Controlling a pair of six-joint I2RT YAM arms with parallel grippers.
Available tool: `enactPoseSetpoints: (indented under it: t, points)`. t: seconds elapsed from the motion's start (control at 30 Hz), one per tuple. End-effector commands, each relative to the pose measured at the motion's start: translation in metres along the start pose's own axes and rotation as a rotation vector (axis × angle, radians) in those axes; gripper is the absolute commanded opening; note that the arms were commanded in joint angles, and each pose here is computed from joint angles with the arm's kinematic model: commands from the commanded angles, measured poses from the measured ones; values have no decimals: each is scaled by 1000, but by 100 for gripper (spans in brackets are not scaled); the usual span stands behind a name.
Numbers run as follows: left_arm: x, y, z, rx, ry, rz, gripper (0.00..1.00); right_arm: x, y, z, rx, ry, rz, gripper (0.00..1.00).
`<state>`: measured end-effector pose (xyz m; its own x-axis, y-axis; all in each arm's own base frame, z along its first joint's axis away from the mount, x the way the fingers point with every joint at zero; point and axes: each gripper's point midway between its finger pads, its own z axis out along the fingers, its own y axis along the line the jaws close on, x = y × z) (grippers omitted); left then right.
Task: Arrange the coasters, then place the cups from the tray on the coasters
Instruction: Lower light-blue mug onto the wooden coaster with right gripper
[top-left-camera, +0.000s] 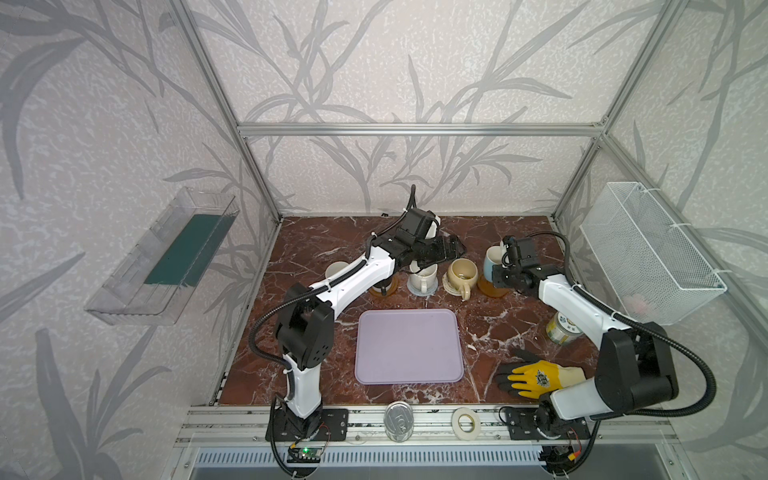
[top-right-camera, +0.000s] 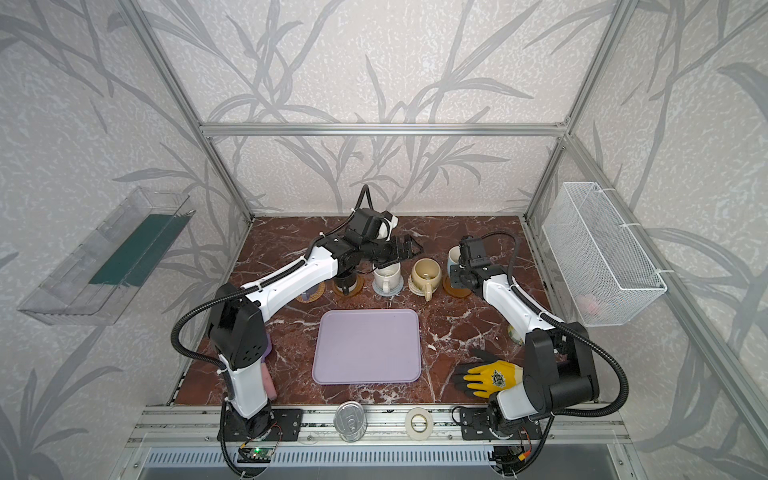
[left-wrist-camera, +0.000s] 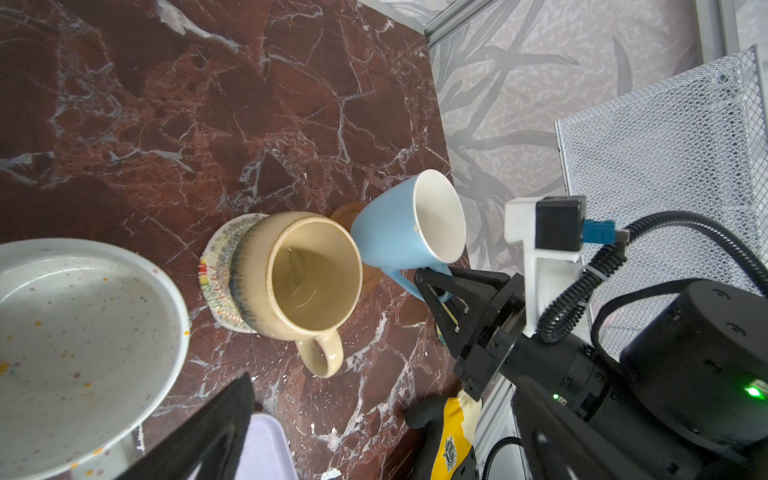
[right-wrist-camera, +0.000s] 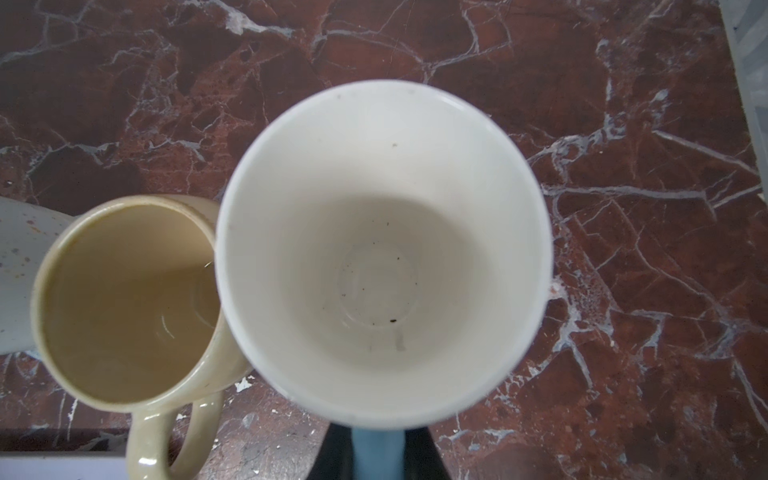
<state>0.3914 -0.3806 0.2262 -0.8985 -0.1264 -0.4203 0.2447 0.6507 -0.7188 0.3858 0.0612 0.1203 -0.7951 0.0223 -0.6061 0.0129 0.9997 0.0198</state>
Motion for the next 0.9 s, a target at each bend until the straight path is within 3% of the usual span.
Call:
enactPoseSetpoints:
  t: [0.0, 0.57, 0.87]
  points:
    - [2, -4, 3, 18, 4, -2, 99, -12, -5, 2, 28, -58, -6, 8]
    - [5, -2, 4, 29, 2, -25, 99, 27, -9, 10, 31, 27, -18, 9]
    - [7, -2, 5, 40, 8, -33, 99, 46, -19, 9, 70, 55, -27, 21]
